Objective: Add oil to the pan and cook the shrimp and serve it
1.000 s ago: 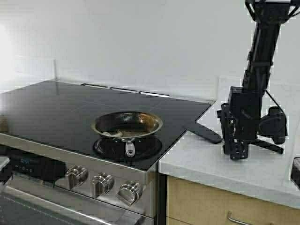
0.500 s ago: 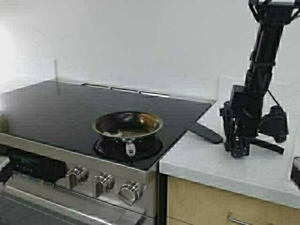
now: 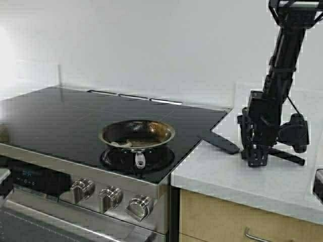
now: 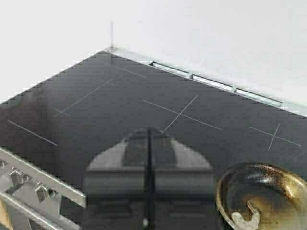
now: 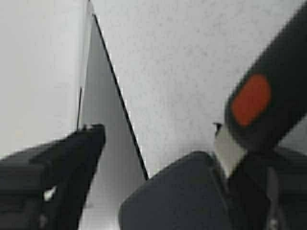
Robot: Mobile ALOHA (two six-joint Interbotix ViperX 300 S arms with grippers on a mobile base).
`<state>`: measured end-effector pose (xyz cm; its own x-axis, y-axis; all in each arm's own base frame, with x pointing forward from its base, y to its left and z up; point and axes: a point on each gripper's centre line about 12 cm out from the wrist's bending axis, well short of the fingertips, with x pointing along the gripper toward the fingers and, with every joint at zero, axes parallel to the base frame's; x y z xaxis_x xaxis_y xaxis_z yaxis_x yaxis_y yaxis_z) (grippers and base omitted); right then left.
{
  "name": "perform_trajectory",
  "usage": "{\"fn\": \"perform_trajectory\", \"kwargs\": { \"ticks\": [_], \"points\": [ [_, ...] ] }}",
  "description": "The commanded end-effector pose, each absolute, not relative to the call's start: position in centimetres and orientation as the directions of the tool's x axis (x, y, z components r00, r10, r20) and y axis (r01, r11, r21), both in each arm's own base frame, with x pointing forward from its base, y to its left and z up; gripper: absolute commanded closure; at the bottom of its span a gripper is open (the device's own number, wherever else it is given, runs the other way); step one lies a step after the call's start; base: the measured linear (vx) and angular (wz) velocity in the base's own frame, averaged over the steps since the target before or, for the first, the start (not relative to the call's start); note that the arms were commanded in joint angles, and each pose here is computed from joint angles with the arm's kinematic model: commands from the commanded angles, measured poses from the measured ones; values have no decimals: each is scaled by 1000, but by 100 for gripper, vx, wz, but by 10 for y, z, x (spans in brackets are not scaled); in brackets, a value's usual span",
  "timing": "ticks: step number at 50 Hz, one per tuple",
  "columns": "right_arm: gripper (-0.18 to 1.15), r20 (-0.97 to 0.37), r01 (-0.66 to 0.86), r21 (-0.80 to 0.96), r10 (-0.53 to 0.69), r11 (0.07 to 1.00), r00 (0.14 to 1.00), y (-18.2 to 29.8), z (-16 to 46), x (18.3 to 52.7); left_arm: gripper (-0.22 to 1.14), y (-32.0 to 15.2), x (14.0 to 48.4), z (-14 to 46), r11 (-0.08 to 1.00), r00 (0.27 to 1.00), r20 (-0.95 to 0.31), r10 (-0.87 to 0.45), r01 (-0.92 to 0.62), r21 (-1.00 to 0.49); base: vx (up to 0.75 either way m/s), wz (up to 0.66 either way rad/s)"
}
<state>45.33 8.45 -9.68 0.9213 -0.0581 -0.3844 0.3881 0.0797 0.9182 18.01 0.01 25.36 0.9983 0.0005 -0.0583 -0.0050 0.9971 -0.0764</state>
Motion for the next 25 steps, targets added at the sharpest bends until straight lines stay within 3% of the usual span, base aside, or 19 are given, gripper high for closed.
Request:
{"fn": "perform_trajectory", "kwargs": {
  "ticks": [1, 6, 9, 16, 25],
  "points": [
    [31, -479, 482, 876, -63, 36, 876, 78, -111, 447, 89, 0, 181, 259, 997, 999, -44, 2, -6, -78, 0, 0],
    [82, -509, 511, 859, -57, 29, 859, 78, -115, 444, 89, 0, 182, 258, 997, 999, -46, 2, -6, -78, 0, 0],
    [101, -517, 519, 854, -55, 32, 854, 78, -116, 443, 89, 0, 182, 258, 997, 999, -48, 2, -6, -78, 0, 0],
    [82, -514, 516, 856, -53, 33, 856, 78, -112, 444, 89, 0, 182, 258, 997, 999, -46, 2, -6, -78, 0, 0],
    [86, -464, 462, 883, 5, 79, 886, 88, -75, 451, 89, 0, 182, 258, 997, 999, -48, 2, -6, -78, 0, 0]
  ]
}}
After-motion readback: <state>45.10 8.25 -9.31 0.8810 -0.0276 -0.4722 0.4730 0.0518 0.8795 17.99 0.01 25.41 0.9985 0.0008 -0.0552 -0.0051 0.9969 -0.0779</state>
